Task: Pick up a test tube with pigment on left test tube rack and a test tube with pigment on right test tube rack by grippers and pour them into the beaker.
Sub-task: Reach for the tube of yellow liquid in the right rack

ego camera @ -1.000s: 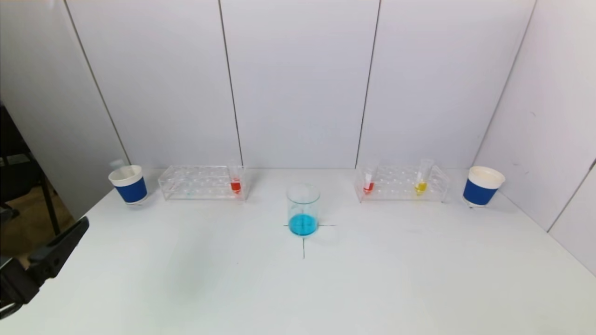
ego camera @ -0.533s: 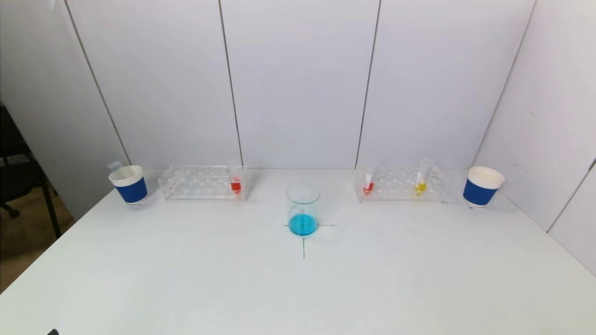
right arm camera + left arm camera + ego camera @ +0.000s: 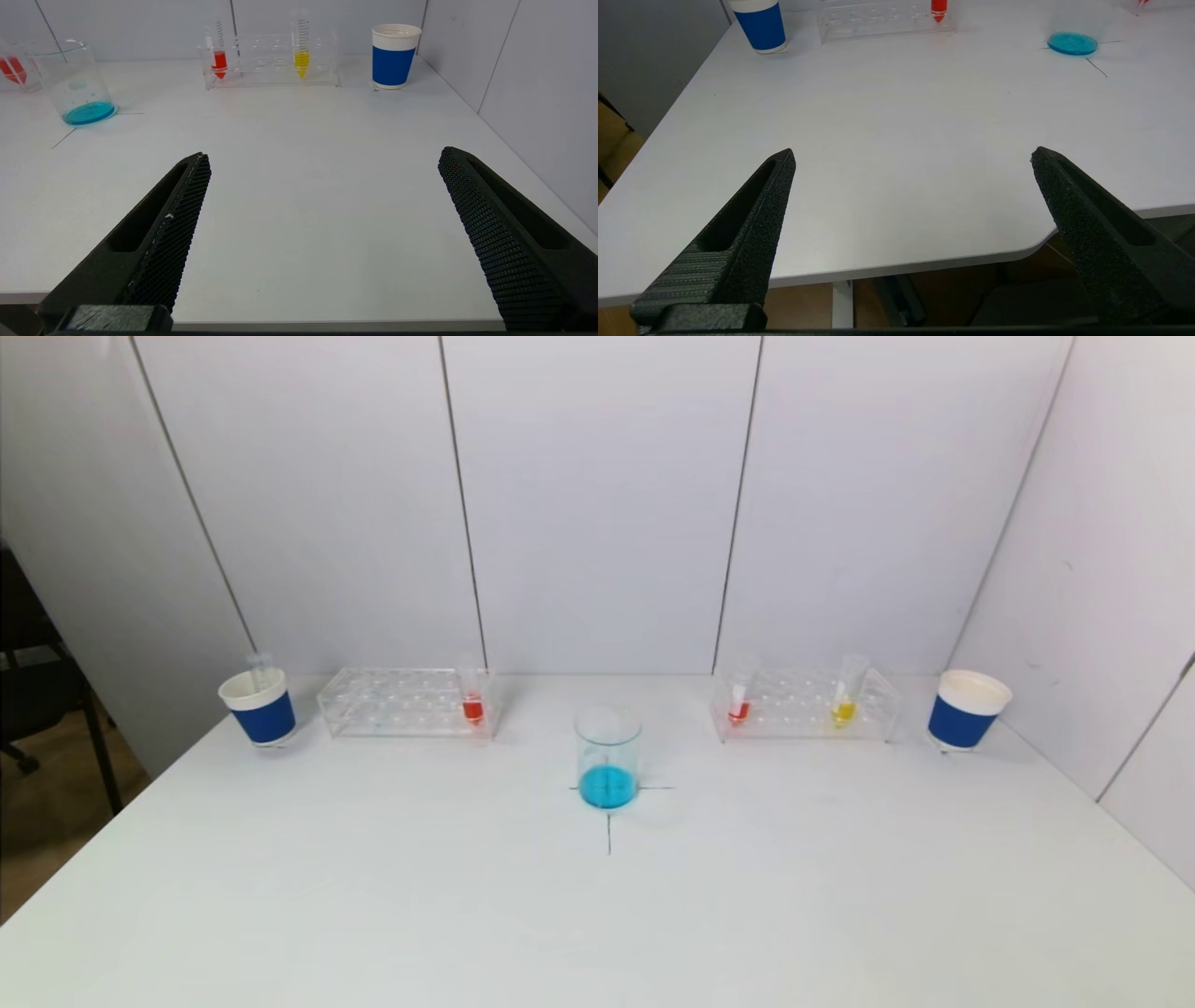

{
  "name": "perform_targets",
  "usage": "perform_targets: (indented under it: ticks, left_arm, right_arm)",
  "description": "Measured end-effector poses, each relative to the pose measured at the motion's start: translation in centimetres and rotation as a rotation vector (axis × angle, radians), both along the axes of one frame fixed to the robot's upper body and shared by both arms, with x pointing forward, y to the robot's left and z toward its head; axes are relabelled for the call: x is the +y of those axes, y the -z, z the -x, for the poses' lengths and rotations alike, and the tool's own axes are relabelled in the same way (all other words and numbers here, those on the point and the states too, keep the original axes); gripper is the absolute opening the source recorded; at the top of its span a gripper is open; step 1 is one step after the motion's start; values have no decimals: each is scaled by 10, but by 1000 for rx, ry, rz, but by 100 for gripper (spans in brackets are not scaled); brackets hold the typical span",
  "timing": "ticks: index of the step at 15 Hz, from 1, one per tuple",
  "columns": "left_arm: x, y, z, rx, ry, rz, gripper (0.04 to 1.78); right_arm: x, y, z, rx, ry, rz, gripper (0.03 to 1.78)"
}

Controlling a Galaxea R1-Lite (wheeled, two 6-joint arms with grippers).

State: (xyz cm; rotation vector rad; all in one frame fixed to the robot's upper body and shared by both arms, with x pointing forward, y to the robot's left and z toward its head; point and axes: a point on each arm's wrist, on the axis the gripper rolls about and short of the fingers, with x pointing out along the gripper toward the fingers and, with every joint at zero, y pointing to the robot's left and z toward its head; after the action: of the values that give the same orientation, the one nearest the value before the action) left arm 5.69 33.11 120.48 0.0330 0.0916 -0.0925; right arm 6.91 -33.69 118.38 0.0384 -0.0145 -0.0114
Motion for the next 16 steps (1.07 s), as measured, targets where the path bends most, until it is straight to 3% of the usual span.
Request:
perform_targets:
  ticks: [5,9,12,16]
  left_arm:
    - [0,13,-4,-30,0,19,176]
    - [1,13,-11,-158,-18,1,176]
    - [2,23,-12,-91,-79,-52,176]
    - [2,23,-12,-88,-72,-57,176]
  right_arm:
    - [0,0,0,0,0,0,177]
    - [0,0,0,0,0,0,177]
    - [0,0,0,0,0,0,177]
    - [0,0,0,0,0,0,177]
